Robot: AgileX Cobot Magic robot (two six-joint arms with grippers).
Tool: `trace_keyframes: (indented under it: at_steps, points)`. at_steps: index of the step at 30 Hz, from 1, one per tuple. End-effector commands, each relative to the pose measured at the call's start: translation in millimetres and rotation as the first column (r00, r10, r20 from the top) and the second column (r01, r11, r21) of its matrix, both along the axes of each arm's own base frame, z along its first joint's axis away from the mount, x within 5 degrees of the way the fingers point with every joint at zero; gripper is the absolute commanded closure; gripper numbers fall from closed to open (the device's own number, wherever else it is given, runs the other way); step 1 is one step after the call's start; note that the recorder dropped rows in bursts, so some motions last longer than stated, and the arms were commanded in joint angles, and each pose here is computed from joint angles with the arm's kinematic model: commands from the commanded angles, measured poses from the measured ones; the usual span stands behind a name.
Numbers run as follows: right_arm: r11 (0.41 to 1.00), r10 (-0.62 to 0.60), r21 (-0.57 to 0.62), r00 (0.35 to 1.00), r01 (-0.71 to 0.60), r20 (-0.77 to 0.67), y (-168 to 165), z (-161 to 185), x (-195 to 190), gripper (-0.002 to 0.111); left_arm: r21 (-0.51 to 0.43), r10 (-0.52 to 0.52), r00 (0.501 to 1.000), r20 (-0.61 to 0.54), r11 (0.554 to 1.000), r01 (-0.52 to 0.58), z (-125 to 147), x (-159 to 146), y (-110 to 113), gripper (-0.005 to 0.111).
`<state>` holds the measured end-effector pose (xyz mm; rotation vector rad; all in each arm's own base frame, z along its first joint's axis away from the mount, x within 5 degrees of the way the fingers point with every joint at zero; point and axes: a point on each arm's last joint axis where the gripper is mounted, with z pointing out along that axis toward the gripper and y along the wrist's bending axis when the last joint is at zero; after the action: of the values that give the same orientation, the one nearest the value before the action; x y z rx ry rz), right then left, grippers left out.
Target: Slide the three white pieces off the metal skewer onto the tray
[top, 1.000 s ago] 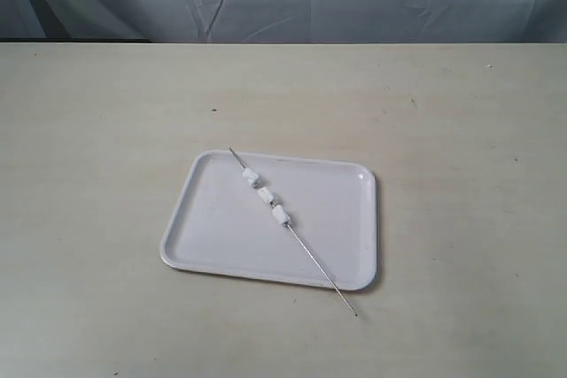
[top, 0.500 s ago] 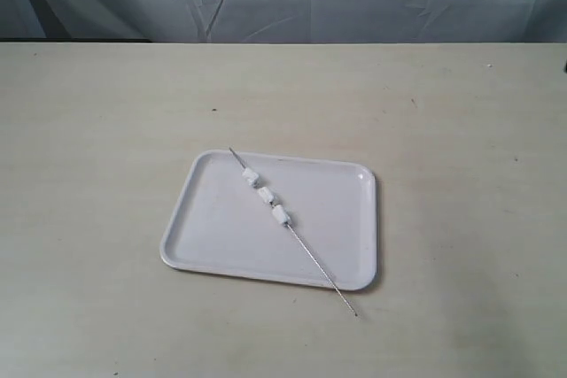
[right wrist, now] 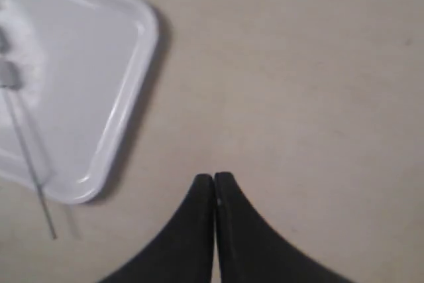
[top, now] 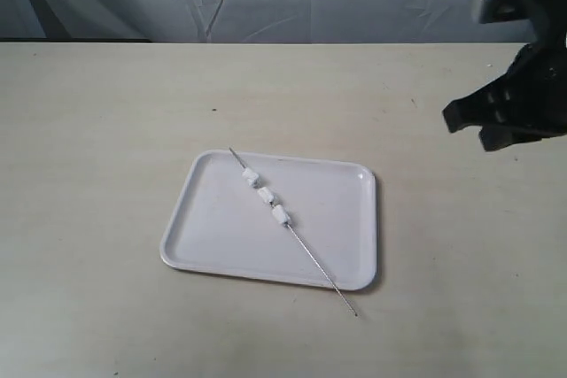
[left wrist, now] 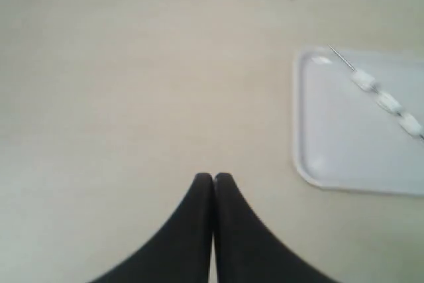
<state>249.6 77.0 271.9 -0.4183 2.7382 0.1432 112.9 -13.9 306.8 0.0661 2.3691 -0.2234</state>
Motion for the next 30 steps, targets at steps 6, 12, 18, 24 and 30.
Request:
trace_keyframes:
  at_steps: [6, 12, 18, 24, 30]
  points:
    - [0.914, 0.188, 0.384, 0.976, -0.132, -0.111, 48, -46, 29, 0.068, -0.292, -0.245, 0.953, -0.179, 0.938, 0.186, -18, 26, -28, 0.107]
    - [0.87, 0.303, 0.444, 0.943, -0.214, -0.139, 66, -85, 40, 0.068, -0.338, -0.284, 0.942, -0.179, 0.917, 0.212, -33, 34, -32, 0.107]
    - [0.878, 0.387, 0.371, 0.906, -0.304, -0.172, 108, -125, 30, 0.068, -0.361, -0.308, 0.937, -0.162, 0.903, 0.234, -49, 36, -34, 0.107]
    - [0.906, 0.414, 0.138, 0.906, -0.401, -0.086, 154, -132, 3, 0.068, -0.372, -0.318, 0.933, -0.168, 0.897, 0.239, -49, 35, -35, 0.084]
    - [0.92, 0.39, 0.009, 0.913, -0.392, -0.121, 152, -136, -4, 0.068, -0.382, -0.326, 0.93, -0.172, 0.892, 0.242, -48, 34, -36, 0.068]
